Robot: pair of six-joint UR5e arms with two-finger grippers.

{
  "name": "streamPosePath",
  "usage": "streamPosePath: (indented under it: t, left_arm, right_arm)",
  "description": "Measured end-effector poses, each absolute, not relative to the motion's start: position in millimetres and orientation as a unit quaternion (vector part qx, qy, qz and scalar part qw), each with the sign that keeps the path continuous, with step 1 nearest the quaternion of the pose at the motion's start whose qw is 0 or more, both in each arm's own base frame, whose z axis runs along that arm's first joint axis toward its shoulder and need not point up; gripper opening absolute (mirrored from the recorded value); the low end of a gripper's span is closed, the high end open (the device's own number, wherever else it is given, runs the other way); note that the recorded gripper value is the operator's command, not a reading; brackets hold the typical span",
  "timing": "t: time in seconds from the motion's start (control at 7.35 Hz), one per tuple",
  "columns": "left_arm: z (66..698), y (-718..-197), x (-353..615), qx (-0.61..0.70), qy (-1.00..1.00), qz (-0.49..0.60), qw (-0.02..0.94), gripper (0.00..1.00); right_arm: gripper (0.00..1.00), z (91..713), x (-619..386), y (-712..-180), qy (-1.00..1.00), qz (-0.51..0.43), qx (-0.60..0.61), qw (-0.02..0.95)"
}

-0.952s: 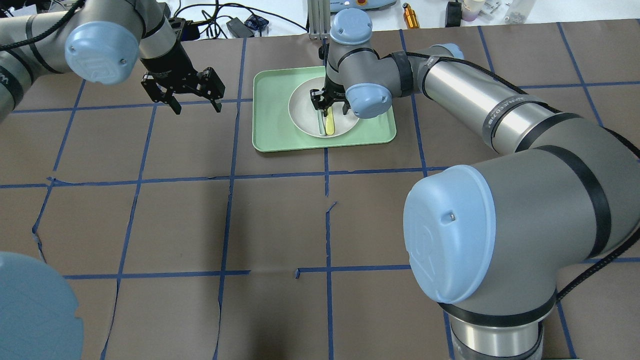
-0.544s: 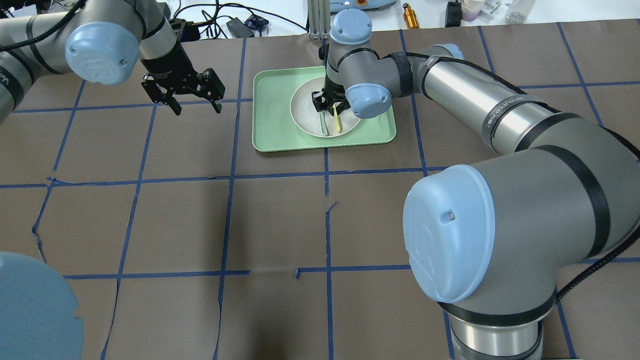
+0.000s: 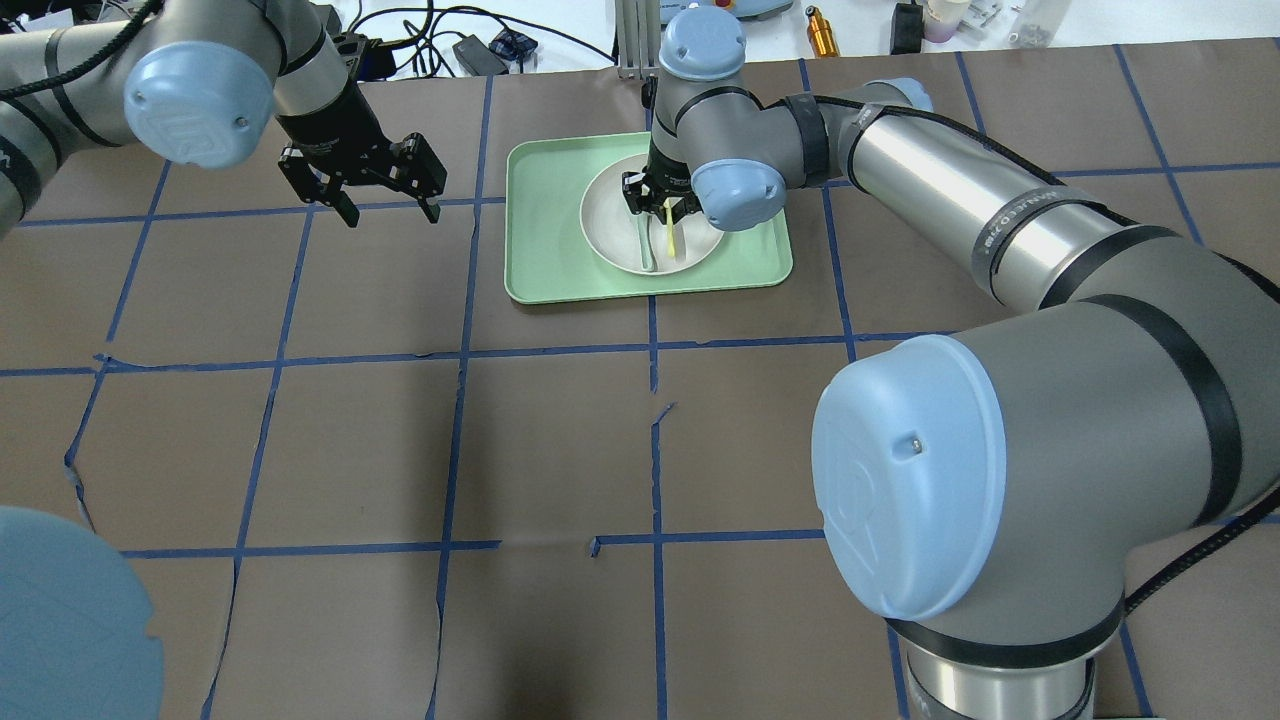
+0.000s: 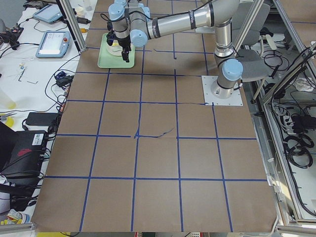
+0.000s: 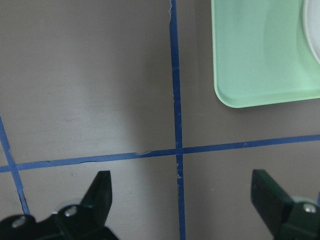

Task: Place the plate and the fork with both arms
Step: 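Lower the right gripper and grasp the yellow fork on the plate, then move the yellow fork with the right gripper beside the plate on the tray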

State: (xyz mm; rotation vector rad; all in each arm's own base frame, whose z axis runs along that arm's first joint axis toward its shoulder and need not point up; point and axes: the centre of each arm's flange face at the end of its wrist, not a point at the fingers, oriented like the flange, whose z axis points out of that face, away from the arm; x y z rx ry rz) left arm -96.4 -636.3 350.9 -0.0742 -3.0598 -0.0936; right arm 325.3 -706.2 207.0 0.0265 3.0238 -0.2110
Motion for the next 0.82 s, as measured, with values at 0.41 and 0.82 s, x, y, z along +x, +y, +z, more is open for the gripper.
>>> streamPosePath:
  t: [0.41,0.82]
  left_arm:
    - [350.7,-636.4,-95.7,-0.024,-0.998,-0.03,0.04,1.0]
    - [346.6,-636.2,-96.4,-0.023,-0.998,-0.034,0.042,1.0]
  right_arm:
    - [0.0,268.0,303.7,-707.8,0.993,-0.103,0.04,0.049]
    - [0.0,244.1,231.7,-732.4,0.995,-0.092,0.02,0.018]
